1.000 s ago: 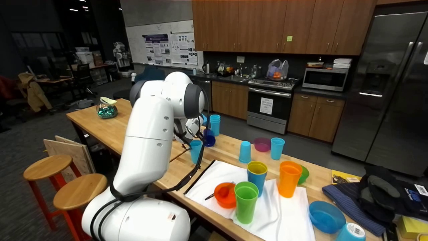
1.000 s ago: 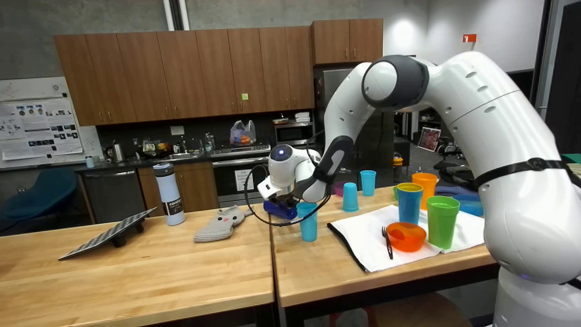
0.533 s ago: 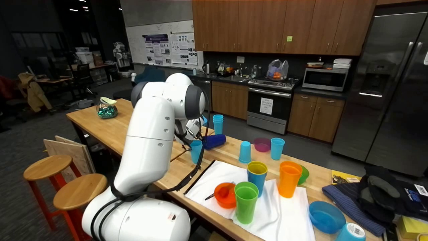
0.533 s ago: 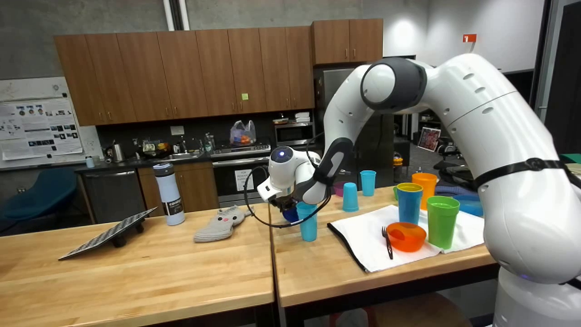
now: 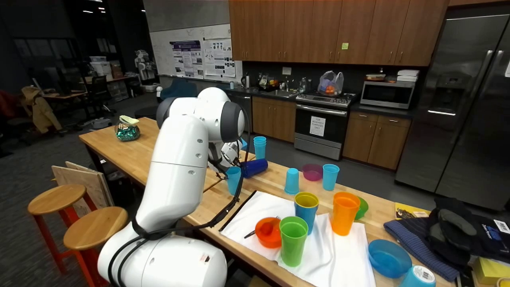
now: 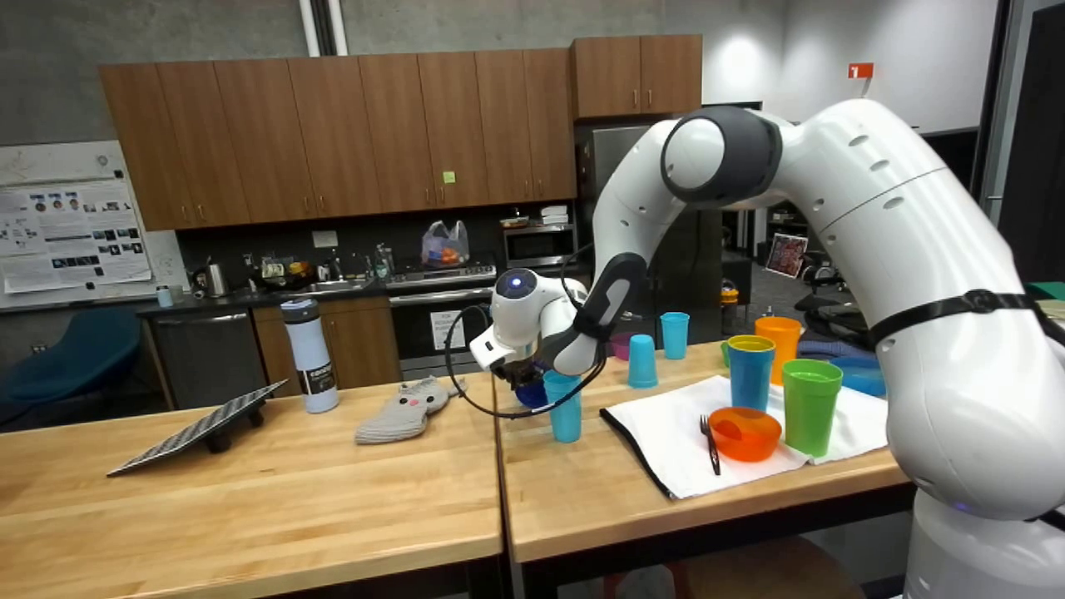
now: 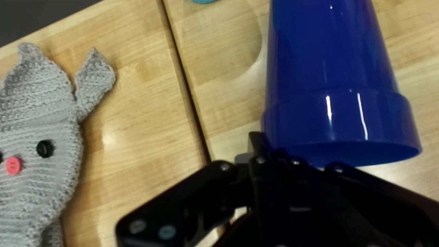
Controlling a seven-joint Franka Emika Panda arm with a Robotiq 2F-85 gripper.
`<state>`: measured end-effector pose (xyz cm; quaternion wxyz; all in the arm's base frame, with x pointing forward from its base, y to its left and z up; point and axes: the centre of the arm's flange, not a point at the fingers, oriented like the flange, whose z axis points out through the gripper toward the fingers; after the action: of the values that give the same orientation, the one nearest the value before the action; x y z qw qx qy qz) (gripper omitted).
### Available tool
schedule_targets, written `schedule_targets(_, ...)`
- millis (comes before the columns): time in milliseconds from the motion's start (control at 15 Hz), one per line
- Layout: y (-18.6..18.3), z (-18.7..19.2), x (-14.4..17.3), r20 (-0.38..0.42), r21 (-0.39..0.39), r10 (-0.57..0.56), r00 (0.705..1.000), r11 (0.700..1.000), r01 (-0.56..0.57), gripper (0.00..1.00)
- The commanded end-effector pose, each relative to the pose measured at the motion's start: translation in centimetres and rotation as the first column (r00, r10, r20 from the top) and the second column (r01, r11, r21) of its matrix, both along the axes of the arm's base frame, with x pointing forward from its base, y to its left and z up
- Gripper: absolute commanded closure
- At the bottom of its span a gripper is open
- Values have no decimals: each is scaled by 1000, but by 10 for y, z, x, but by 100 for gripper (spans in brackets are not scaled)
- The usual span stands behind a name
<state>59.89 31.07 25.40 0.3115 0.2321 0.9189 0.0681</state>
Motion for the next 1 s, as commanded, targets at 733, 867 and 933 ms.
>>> schedule_targets(733, 17, 122, -39, -276, 248, -111, 955, 951, 183, 99)
schedule_targets(867, 21, 144, -51, -284, 228, -167, 944, 945, 236, 99)
schedule_targets(933, 19, 157, -52, -280, 219, -182, 942, 944, 248, 99)
